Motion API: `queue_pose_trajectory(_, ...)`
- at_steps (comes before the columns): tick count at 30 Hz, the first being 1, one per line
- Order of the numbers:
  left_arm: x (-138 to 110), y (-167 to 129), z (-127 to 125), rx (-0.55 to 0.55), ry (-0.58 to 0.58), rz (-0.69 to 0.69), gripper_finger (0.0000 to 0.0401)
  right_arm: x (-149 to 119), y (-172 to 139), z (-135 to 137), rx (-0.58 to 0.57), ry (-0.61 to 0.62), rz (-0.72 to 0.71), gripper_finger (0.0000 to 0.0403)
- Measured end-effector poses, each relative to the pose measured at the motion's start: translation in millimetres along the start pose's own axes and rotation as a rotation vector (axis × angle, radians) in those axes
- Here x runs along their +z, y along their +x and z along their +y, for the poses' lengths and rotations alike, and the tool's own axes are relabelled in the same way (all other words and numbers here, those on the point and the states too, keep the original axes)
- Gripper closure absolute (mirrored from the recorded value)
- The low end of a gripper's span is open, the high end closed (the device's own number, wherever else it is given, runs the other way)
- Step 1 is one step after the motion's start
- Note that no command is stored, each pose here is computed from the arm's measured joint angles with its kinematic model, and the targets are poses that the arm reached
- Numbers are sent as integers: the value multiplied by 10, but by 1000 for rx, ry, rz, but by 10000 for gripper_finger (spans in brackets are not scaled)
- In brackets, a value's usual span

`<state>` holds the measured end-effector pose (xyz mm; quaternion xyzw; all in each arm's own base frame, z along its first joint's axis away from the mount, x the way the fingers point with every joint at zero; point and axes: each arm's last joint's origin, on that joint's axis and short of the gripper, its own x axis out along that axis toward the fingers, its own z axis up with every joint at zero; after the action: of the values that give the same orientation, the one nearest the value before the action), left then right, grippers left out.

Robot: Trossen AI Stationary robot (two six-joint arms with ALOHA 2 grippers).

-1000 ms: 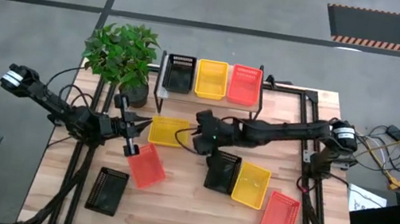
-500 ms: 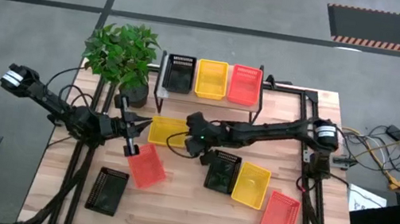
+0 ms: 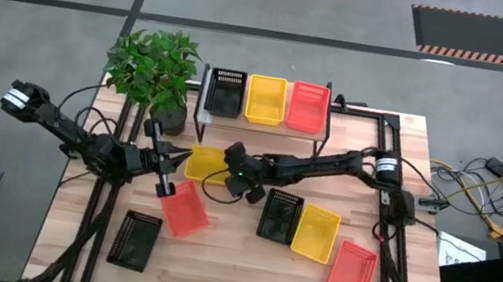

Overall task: Stack baskets on shelf by color
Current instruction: Stack the left yellow bin on top of the other yellow bin on the shelf

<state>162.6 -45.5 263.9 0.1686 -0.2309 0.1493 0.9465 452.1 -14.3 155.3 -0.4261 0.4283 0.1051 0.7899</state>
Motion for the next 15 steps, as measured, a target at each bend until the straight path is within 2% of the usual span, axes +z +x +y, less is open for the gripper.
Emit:
queue_pose_trajectory(4,-1,0,-1,0,0,1,391,82,101,-23,8,-42,-4,254)
queue_pose_trajectory(7,-4,-2,-2,-1,1,1,391,153,103,-47,37,-56,8,276)
queue_pose_trajectory(10,-3,-4,1,0,1,1,391,237,56,-58,76,-39,7,315)
queue_pose_trajectory(15,11,-9,14,4,-3,-6,391,484,-140,-76,146,70,-22,385)
